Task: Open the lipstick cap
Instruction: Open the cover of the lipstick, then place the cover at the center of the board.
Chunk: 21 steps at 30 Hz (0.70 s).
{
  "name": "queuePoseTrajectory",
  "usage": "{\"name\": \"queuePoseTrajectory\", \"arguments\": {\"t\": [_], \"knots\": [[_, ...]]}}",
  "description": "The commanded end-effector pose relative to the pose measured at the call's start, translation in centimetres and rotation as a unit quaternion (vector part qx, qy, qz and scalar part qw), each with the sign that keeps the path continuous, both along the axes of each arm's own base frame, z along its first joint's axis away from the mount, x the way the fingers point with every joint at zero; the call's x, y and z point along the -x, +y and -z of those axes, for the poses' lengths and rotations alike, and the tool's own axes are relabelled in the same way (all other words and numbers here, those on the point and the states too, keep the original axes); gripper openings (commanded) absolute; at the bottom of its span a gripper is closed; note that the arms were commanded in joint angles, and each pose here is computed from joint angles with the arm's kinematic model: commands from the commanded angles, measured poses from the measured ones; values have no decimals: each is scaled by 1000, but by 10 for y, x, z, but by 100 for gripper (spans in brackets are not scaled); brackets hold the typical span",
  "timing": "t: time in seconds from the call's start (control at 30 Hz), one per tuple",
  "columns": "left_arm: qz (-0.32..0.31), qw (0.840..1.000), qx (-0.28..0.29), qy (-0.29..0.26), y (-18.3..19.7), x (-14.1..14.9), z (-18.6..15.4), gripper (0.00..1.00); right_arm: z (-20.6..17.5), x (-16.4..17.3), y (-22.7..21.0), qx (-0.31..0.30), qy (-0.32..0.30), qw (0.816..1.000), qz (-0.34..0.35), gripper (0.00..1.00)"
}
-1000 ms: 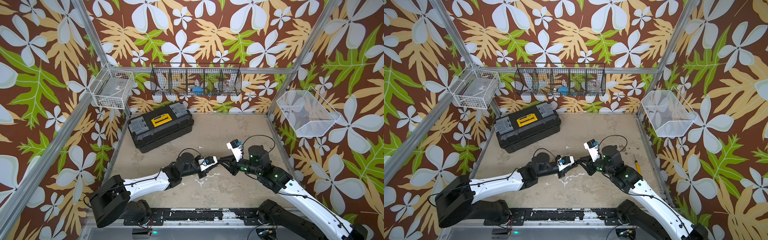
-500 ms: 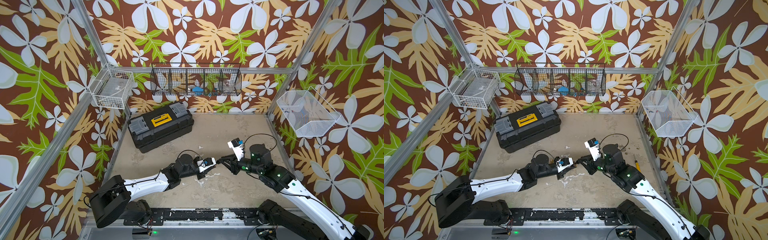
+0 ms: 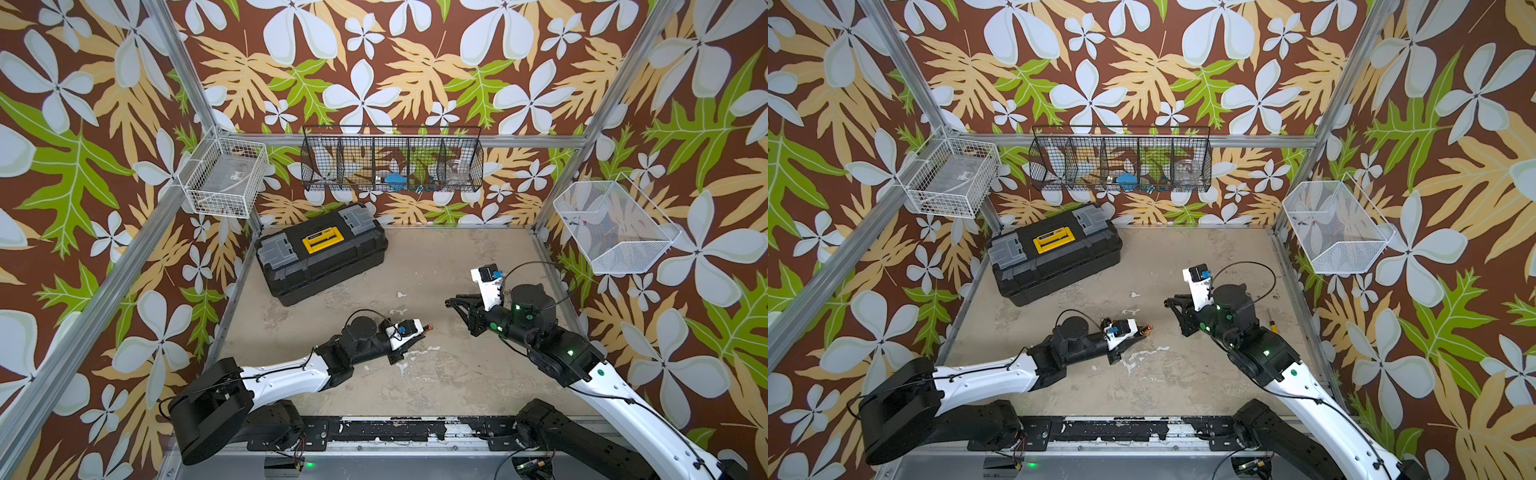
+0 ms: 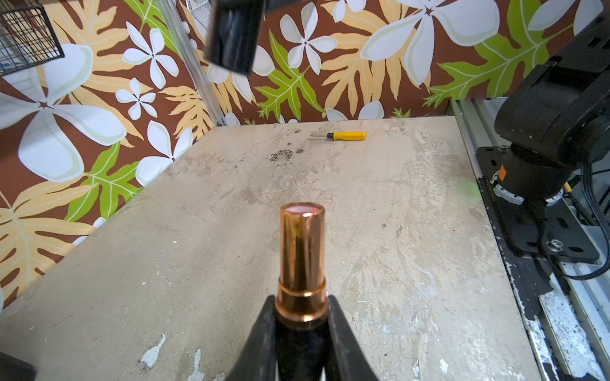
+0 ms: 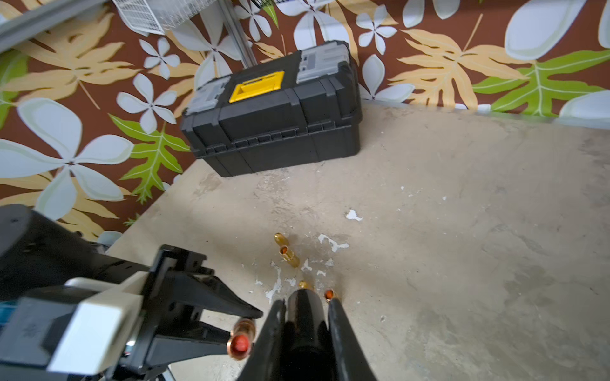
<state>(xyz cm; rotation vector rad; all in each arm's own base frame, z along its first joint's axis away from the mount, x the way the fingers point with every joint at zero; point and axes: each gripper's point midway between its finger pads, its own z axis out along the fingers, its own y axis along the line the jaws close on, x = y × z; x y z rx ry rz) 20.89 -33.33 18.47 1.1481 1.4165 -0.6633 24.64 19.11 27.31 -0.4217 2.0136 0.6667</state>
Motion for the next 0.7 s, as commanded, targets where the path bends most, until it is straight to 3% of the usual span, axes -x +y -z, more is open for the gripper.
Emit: {"name": "queuePoseTrajectory", "arguments": {"t": [0.0, 0.4, 0.67], "knots": [[-21, 999, 41, -14, 5, -5, -21, 12, 24, -12, -9, 40, 17, 998, 34, 20], [-33, 996, 83, -24, 20, 3, -39, 11, 136, -38, -1, 130, 122, 983, 48, 21], [-33, 995, 90, -28, 23, 5, -43, 11, 182, -55, -5, 197, 153, 966, 65, 22]]}}
